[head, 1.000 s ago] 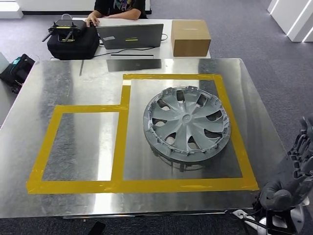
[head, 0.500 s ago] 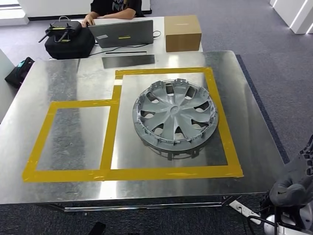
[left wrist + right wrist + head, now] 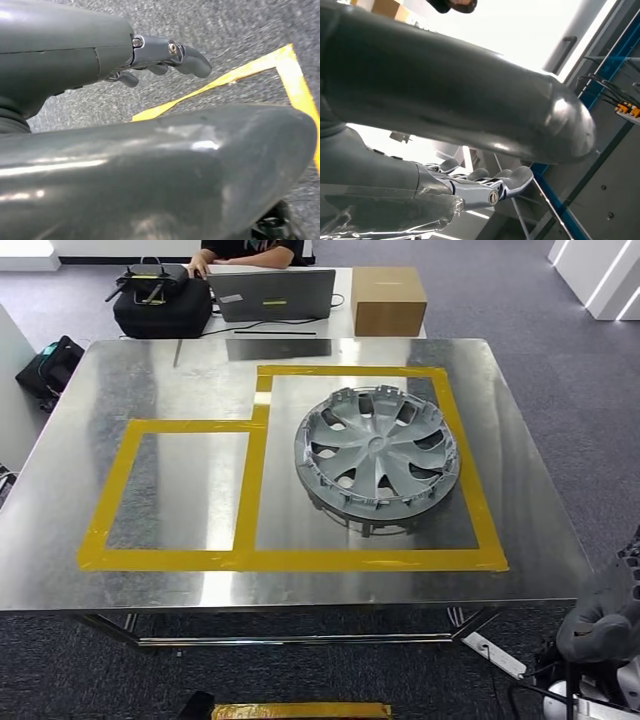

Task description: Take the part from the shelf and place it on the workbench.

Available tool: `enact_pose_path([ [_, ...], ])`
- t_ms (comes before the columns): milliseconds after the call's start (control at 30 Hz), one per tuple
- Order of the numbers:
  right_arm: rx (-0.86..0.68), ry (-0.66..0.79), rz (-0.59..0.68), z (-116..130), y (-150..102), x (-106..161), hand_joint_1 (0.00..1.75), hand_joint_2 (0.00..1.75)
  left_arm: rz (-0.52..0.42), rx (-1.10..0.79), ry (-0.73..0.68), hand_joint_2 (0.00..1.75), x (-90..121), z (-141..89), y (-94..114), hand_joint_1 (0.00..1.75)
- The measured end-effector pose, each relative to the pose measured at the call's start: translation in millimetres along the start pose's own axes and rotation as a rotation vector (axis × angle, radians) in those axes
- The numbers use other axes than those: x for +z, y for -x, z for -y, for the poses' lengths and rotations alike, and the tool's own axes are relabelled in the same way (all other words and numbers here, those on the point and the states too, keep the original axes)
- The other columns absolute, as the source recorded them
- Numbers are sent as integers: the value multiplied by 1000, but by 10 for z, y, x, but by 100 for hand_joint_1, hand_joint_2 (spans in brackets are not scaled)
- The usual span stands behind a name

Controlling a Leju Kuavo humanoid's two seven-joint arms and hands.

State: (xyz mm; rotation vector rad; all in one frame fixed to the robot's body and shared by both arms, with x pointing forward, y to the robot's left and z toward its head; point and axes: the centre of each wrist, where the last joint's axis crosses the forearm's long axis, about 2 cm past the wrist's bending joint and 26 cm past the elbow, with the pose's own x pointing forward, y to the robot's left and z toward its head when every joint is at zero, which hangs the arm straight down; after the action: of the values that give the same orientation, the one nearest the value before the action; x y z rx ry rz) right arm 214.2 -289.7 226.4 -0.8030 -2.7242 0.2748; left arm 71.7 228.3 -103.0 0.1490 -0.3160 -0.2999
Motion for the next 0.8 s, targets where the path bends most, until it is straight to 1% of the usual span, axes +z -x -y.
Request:
enact_pose_path([
  [233,0,2,1,2,13,-17,0,0,0,2,3,0,3,13,-2,0],
  [500,-7,20,-29,10,5,19,0,0,-6,-5,0,0,4,5,26,0],
  [733,-13,38,-44,29,8,27,0,0,8,3,-15,0,-11,-33,-26,0],
  [800,-22,36,-51,29,5,39,0,0,3,10,-19,0,-10,-38,-10,0],
])
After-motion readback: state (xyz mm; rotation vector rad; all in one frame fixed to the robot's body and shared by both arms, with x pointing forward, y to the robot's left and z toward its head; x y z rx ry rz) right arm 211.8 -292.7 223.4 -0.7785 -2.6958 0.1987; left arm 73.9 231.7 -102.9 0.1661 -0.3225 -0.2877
